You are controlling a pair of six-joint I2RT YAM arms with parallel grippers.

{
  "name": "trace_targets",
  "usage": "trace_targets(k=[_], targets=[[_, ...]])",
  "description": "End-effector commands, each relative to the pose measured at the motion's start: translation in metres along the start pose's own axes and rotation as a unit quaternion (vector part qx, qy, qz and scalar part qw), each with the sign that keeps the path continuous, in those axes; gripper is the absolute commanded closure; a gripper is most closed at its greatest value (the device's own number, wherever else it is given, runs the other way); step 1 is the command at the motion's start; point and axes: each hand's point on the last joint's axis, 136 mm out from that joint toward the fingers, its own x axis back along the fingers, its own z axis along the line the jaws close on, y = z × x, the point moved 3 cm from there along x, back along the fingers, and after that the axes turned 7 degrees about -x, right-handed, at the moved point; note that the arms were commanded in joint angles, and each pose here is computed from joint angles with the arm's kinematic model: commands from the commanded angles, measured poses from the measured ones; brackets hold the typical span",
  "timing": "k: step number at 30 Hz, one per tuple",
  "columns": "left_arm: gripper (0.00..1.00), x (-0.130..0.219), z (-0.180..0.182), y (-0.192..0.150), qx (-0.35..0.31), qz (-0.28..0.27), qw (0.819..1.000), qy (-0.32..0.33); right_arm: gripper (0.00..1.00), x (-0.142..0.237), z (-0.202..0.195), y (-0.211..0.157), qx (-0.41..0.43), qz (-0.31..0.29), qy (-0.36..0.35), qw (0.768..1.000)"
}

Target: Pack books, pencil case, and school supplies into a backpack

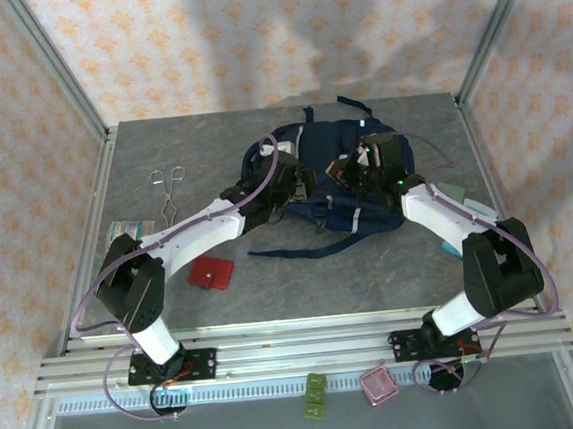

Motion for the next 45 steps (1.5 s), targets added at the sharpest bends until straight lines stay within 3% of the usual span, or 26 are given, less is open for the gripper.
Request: trace_targets(k=[1, 10, 14, 20, 26, 35, 45], targets=[[0.43, -0.008, 0.002, -0.017, 0.002, 0.036, 0.999, 0.004, 1.0, 0.032, 0.079, 0.019, 0.063, -0.045, 0.13, 0.989], [0.47, -0.013, 0.009, -0.026, 0.027, 0.022, 0.999, 0.014, 1.0, 0.032, 0.082, 0.018, 0.064, -0.041, 0.135, 0.988], [0.62, -0.021, 0.005, -0.021, 0.025, 0.011, 1.0, 0.01, 1.0, 0.033, 0.081, 0.018, 0.062, -0.04, 0.137, 0.988], [0.66, -0.028, 0.001, -0.017, 0.021, -0.002, 1.0, 0.0, 1.0, 0.032, 0.079, 0.016, 0.061, -0.035, 0.137, 0.988], [0.56, -0.03, -0.002, -0.014, 0.023, -0.022, 0.999, -0.011, 1.0, 0.028, 0.076, 0.012, 0.058, -0.026, 0.137, 0.989], [0.99, -0.039, 0.005, -0.017, 0.016, -0.015, 1.0, 0.011, 1.0, 0.028, 0.072, 0.011, 0.059, -0.025, 0.135, 0.989], [1.0, -0.025, 0.064, -0.032, 0.004, 0.012, 0.996, 0.086, 1.0, 0.029, 0.057, 0.01, 0.063, -0.036, 0.111, 0.991]])
